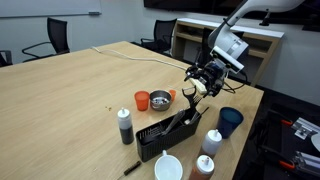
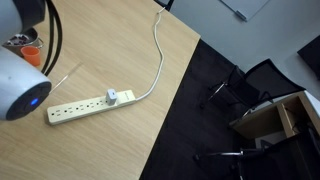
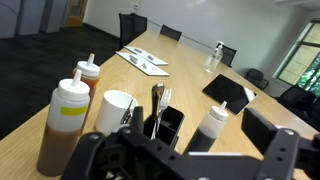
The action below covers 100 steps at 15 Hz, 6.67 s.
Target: Pick up the peeler from the table and put it in the utensil holder. Pick up the butter knife from the utensil holder and put it on the table.
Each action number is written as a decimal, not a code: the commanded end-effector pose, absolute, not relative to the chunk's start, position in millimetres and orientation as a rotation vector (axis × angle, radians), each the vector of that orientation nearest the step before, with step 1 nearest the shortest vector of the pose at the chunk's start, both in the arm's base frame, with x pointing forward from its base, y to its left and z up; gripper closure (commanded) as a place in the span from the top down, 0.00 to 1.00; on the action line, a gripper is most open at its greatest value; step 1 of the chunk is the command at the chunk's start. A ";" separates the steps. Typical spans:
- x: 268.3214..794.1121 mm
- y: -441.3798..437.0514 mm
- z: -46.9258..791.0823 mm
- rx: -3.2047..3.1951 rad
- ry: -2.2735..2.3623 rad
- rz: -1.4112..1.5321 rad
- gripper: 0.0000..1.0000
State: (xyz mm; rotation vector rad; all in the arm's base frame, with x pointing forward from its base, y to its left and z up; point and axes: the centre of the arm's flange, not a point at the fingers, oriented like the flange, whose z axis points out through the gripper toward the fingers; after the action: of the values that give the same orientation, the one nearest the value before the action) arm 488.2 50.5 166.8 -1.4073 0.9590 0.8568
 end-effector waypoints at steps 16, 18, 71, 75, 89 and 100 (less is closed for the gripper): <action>489.5 101.9 219.6 -1.778 1.018 0.616 1.00; 485.3 101.6 221.2 -1.787 1.038 0.599 1.00; 471.3 117.0 239.9 -1.712 1.050 0.837 0.00; 472.4 111.0 263.2 -1.795 1.054 0.863 0.00; 484.5 97.1 333.0 -1.972 0.950 0.683 0.00; 476.5 39.9 390.2 -1.962 0.932 0.189 0.00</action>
State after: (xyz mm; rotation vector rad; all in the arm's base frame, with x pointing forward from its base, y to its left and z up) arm 490.4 59.4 388.3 -1.9801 0.9321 0.3655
